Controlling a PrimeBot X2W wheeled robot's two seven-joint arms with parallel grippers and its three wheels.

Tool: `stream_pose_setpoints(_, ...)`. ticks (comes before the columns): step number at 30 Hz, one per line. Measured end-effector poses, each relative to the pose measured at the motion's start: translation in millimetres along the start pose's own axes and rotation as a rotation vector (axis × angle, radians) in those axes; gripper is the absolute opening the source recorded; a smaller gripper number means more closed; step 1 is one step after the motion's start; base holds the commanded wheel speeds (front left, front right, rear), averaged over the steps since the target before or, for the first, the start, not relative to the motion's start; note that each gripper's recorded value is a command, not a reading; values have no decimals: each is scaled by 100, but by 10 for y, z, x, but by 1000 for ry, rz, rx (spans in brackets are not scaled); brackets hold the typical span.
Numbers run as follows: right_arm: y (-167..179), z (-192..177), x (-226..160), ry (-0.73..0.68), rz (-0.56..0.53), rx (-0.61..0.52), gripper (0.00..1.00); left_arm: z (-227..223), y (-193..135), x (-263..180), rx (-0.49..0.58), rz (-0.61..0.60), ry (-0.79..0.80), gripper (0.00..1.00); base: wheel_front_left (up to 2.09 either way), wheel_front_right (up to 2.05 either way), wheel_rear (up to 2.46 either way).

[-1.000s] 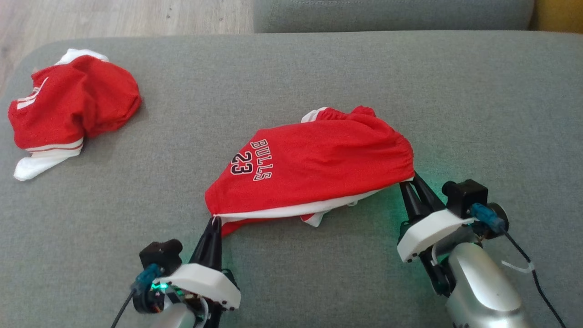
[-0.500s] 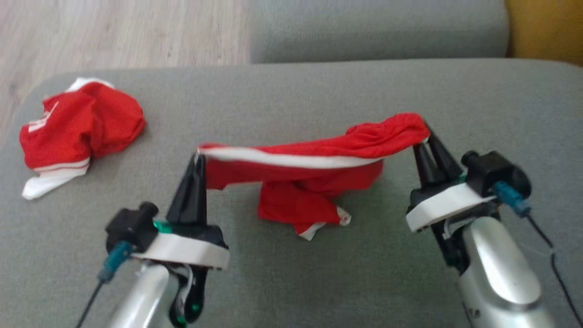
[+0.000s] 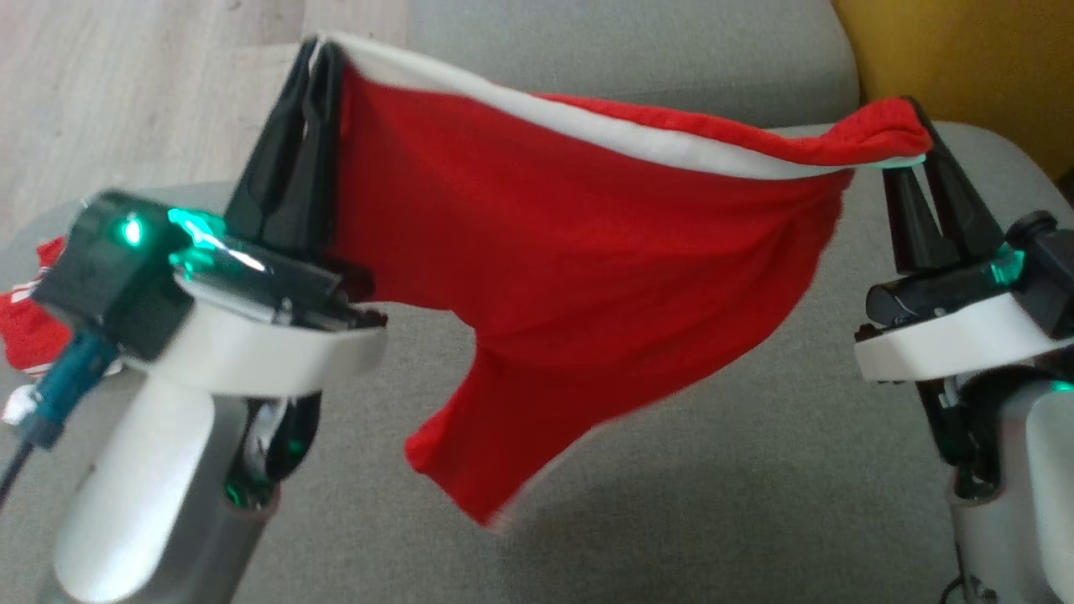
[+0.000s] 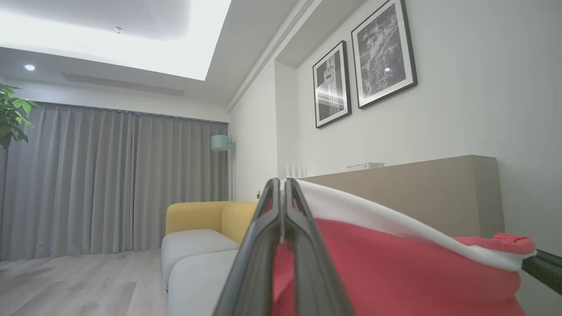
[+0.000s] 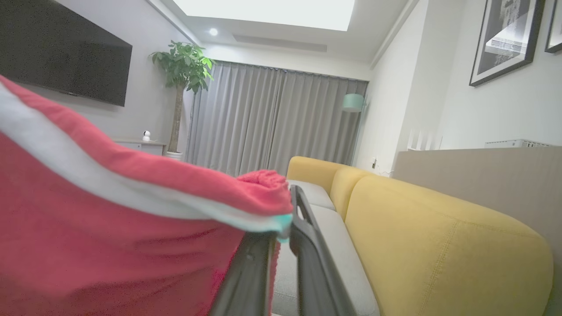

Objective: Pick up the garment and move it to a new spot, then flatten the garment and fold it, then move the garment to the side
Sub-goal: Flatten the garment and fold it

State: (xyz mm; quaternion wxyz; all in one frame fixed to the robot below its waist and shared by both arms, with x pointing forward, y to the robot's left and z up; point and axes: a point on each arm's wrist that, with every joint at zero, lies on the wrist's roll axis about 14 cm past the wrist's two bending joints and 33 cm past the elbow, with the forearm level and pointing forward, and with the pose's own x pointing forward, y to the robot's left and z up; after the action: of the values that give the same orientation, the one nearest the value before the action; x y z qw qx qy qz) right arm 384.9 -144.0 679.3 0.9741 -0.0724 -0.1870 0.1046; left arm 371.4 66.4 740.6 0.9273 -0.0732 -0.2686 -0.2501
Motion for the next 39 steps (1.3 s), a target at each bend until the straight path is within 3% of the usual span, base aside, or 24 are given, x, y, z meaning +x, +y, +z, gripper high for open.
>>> stream_pose_setpoints(7, -26, -296, 138, 127, 18, -6, 0, -285, 77, 312, 17, -57, 93, 0, 0, 0, 0)
stream_pose_setpoints(12, -99, -572, 679, 183, 43, -26, 0, -666, 334, 735, 46, -75, 165, 0, 0, 0, 0)
stream_pose_setpoints(17, -380, -646, 1311, 149, -8, -76, 0, -829, 656, 1254, 102, -66, 120, 0, 0, 0, 0)
stream_pose_setpoints(25, -517, -1069, 1664, 159, -57, -98, 0, -1063, 895, 1619, 124, -52, 53, 0, 0, 0, 0)
stream_pose_setpoints(30, -376, -1686, 1625, 252, -32, -66, 0, -1620, 902, 1491, 55, -47, 118, 0, 0, 0, 0)
stream_pose_setpoints(34, -170, -2341, 1331, 370, 6, -29, 0, -2317, 918, 948, -55, 5, 246, 0, 0, 0, 0)
stream_pose_setpoints(39, -15, -2686, 862, 457, 18, 12, 0, -2569, 855, 402, -127, 71, 324, 0, 0, 0, 0)
